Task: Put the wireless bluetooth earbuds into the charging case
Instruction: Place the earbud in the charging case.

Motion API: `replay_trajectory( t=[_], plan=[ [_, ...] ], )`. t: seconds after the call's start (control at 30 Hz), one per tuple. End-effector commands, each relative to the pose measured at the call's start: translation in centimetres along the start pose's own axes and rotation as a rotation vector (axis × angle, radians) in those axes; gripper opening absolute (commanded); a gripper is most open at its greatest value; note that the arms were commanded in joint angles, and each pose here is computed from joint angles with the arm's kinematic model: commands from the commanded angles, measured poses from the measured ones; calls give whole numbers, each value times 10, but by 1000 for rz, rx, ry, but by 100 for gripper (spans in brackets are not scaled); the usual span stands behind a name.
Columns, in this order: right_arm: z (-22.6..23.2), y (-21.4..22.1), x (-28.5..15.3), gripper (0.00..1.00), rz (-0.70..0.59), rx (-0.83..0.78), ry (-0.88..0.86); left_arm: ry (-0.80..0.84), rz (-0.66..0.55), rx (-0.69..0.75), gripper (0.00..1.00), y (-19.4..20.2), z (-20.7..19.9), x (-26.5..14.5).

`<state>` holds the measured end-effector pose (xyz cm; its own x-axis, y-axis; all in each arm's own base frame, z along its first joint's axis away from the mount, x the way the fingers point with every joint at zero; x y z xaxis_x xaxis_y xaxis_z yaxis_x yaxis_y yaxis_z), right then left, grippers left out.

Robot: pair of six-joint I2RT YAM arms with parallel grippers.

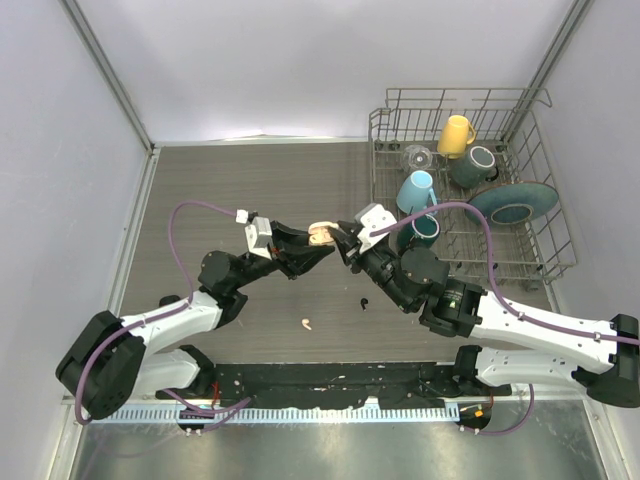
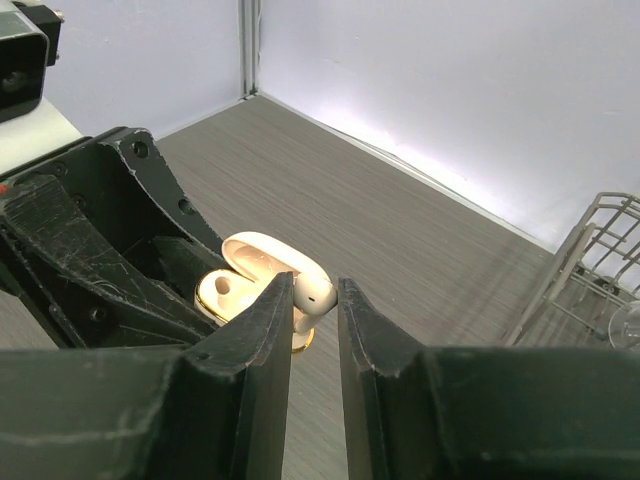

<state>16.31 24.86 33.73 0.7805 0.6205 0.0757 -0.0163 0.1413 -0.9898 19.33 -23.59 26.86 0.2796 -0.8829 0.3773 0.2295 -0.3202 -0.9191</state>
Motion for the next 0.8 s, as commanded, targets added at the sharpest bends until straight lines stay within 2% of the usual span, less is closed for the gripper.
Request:
replay_trajectory(
  t=[0.0, 0.77],
  plan=[
    [-1, -10, 1, 1, -31, -14, 21, 16, -60, 78, 0, -20, 3, 7],
    [1, 7, -5, 1, 51, 7, -12, -31, -92, 86, 0, -26, 5, 8]
  ],
)
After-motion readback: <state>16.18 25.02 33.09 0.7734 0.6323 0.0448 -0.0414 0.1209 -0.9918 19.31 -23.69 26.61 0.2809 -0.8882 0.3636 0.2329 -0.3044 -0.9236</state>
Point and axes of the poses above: each gripper's point midway between its finger pads, its own x axis out along the fingers, its own z axis along the line the jaws close on, y = z × x, the point moved 7 cm from there along -x, back along the fingers, and after that the axes turned 13 degrees about x, right-handed, at the moved point
